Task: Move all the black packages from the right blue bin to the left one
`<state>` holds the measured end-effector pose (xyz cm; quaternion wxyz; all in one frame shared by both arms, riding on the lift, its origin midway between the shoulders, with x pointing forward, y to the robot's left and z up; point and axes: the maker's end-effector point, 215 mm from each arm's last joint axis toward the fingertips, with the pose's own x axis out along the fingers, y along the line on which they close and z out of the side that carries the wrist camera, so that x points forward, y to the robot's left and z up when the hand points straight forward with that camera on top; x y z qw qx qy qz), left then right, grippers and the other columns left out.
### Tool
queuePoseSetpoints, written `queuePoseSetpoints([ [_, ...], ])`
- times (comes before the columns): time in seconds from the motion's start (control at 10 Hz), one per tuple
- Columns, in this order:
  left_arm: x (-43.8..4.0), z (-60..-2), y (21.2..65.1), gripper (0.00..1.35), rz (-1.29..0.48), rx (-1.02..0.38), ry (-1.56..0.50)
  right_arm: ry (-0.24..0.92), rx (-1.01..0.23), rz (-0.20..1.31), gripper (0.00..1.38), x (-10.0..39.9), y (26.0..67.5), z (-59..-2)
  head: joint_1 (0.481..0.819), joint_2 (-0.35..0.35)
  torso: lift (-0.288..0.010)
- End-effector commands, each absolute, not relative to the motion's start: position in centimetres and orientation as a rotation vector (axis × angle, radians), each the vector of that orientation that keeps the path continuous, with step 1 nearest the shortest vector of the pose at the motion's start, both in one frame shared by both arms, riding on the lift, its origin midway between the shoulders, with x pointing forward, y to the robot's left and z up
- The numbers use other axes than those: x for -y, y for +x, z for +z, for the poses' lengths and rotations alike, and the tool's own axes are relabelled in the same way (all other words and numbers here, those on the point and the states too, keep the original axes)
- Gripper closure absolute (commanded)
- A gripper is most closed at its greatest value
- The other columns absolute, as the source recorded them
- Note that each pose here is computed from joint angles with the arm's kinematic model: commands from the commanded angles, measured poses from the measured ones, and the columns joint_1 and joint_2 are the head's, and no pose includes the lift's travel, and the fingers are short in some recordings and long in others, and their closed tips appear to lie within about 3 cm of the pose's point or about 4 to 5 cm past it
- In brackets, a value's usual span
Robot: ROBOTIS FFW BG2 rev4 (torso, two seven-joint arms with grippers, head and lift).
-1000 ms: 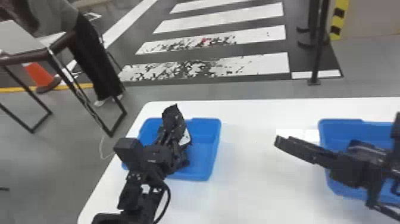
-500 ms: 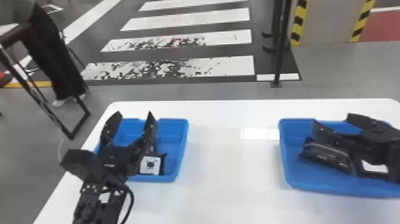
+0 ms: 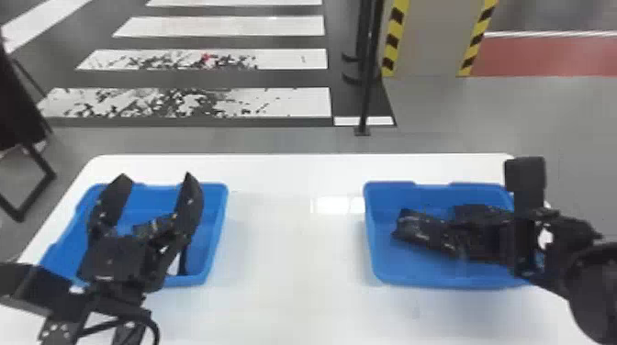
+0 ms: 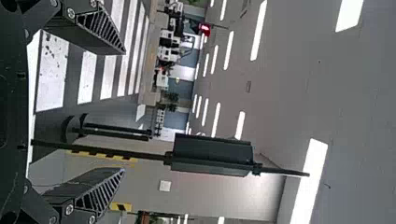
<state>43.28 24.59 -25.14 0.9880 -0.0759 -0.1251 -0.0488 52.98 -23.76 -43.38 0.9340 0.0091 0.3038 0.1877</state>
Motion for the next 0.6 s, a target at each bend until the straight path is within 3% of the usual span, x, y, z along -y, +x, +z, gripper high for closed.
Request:
queuePoseSetpoints([
  [0.0,-23.4,-25.6,43.3,0.15,-0.121,0.236,-0.181,0.025,-0.686,0.393,0.06,23.2,52.4,-46.2,0.695,0.011,-0.132],
  [0.5,-22.5,-25.0,43.2,0.15,-0.142,0.254,-0.208,-0.019,-0.733,0.374,0.06,24.0,53.5,-48.7,0.695,-0.005,-0.132],
])
